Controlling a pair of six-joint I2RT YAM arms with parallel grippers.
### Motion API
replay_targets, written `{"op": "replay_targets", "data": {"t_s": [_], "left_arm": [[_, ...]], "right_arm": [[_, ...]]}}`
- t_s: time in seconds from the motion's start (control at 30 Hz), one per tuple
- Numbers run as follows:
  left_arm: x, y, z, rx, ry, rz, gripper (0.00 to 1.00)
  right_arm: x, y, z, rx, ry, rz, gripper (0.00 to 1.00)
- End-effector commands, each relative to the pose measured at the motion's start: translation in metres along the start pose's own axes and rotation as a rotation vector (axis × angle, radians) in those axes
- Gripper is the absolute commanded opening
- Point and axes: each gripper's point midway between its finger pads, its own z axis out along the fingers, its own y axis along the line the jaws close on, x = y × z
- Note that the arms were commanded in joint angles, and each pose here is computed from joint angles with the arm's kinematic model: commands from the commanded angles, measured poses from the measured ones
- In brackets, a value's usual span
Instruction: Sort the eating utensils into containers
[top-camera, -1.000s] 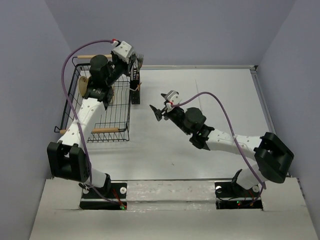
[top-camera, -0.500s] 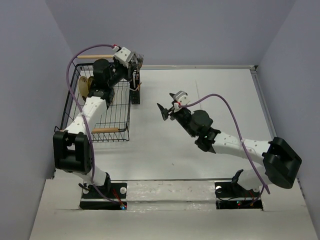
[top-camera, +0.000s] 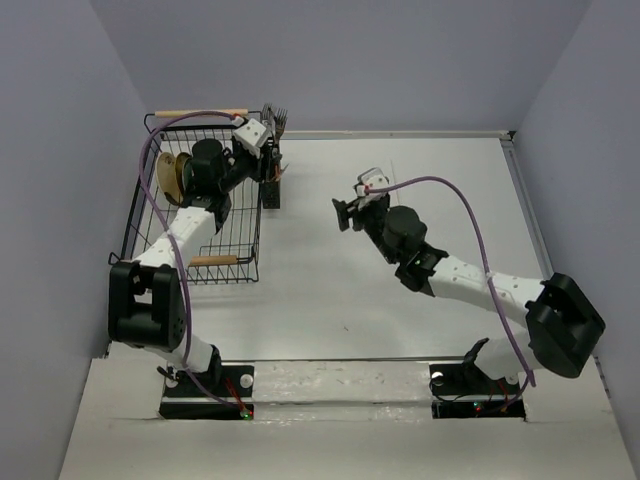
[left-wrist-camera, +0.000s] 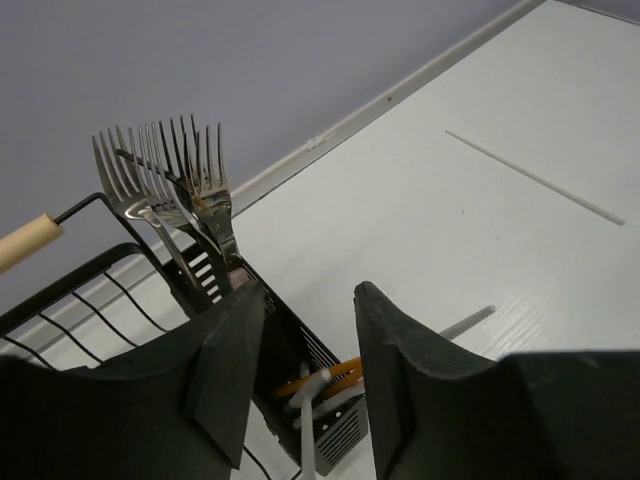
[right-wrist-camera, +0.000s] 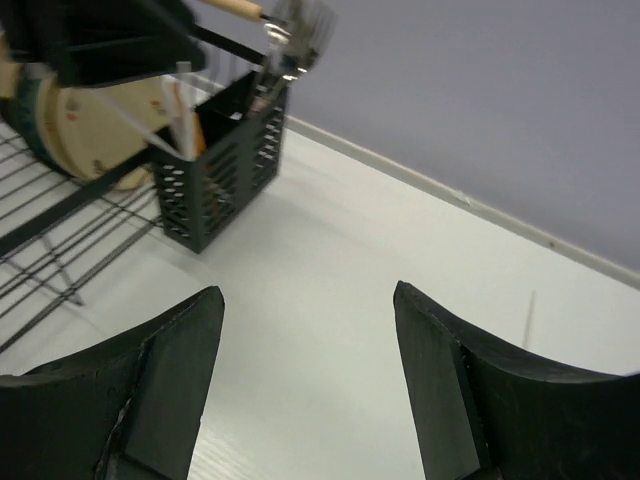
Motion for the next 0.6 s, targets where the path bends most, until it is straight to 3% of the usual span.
{"op": "replay_targets", "data": {"t_s": [0.0,0.1,0.2,0.23,0.3,0.33,0.4,0.43,0.5,0.53,0.57], "left_arm": [[-0.051,0.001,-0.019,-0.019,-0.138,0.067,0.65],[-0.063,0.0,-0.029,-0.034,-0.162,0.058,0.75],[-0.08,0.004,-0.041,-0.08,-0.193,0.044,0.78],[-0.083,0.005,-0.043,-0.094,-0.201,0.028,0.79],[-0.1,0.012,-0.055,-0.153,-0.232,0.022,0.8],[-0.106,0.018,-0.059,-0.196,-0.243,0.003,0.8],[-0.117,0.022,-0.068,-0.234,-0.25,-0.011,0.8],[-0.129,0.027,-0.074,-0.267,-0.264,-0.012,0.8],[-0.128,0.029,-0.079,-0.292,-0.236,-0.03,0.8],[-0.13,0.03,-0.081,-0.301,-0.235,-0.03,0.8],[-0.132,0.03,-0.087,-0.312,-0.237,-0.03,0.8]], "right_arm": [[0.008,-0.066,0.012,0.183,0.132,0.127,0.75],[0.024,-0.112,0.018,0.274,0.214,0.241,0.75],[0.038,-0.161,0.022,0.377,0.279,0.238,0.75],[0.064,-0.17,0.029,0.394,0.353,0.236,0.75],[0.074,-0.202,0.041,0.43,0.426,0.257,0.75],[0.114,-0.205,0.047,0.428,0.538,0.258,0.75],[0.127,-0.217,0.06,0.434,0.636,0.259,0.74],[0.167,-0.213,0.065,0.421,0.743,0.239,0.74],[0.176,-0.214,0.075,0.391,0.821,0.246,0.73],[0.206,-0.207,0.063,0.384,0.917,0.251,0.73],[0.197,-0.217,0.076,0.408,0.897,0.266,0.73]]}}
